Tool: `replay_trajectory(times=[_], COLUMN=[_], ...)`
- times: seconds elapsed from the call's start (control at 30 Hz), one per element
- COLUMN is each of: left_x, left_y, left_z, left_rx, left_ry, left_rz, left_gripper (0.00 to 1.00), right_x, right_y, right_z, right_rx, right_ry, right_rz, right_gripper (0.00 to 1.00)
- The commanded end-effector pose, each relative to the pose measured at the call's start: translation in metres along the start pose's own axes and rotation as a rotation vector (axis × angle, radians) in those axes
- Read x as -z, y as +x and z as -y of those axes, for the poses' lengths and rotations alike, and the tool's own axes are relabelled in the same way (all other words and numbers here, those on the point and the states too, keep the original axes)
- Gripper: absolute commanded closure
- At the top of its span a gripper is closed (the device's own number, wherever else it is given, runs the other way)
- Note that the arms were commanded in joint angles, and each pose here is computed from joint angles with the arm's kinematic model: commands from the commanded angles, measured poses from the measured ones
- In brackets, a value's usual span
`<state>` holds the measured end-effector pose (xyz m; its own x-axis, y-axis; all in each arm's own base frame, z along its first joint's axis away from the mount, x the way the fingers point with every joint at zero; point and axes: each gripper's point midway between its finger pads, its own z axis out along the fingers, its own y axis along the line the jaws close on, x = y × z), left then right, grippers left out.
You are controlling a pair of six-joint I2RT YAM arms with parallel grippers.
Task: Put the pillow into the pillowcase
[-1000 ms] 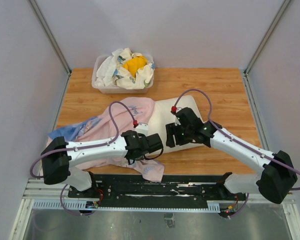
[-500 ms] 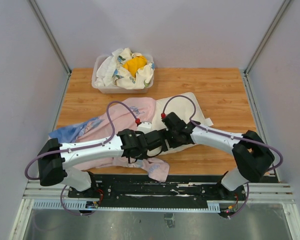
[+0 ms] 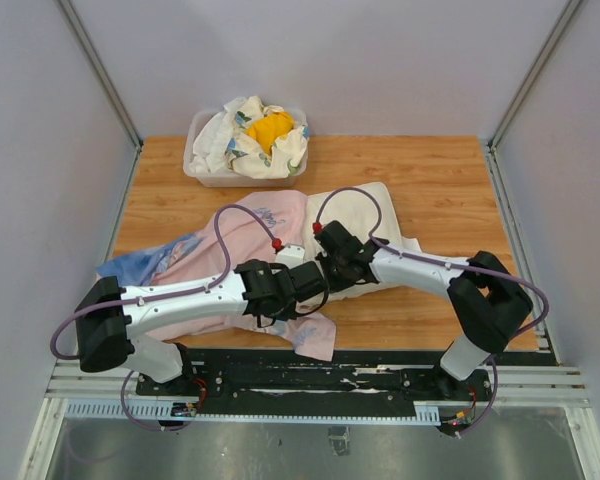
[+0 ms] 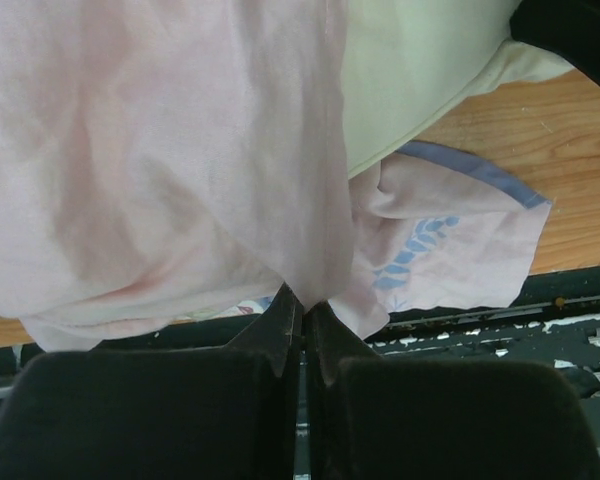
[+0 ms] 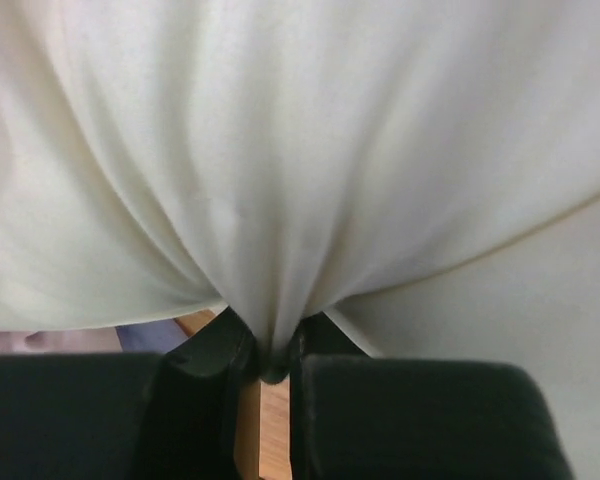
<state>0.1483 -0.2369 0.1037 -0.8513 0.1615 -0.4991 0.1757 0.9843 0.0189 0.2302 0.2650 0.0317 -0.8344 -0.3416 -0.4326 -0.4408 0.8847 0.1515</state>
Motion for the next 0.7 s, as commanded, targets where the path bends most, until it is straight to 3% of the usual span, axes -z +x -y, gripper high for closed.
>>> replay_trajectory(times=[0.0, 0.33, 0.5, 0.67], left_x=[0.000, -0.003, 0.014, 0.013], left_y=[-0.002, -0.025, -0.064, -0.076], left_z=[0.008, 0.026, 0.067, 0.076], left_rx=[0.002, -0.003, -0.009, -0.053], left_ry=[0.037, 0.111, 0.270, 0.256], left_rz=[0.015, 0.041, 0.095, 0.097], left_gripper=[1.00, 1.00, 1.00, 1.00], right_x=[0.009, 0.122, 0.142, 0.140], right_y=[0.025, -0.033, -0.047, -0.039], right_z=[-0.004, -0.040, -0.041, -0.022], right_rx=[0.003, -0.022, -0.017, 0.005], right_ry=[-0.024, -0.208, -0.208, -0.119], right_rz=[-0.056, 0.184, 0.232, 0.211], right_gripper=[0.99, 0.99, 0.99, 0.99])
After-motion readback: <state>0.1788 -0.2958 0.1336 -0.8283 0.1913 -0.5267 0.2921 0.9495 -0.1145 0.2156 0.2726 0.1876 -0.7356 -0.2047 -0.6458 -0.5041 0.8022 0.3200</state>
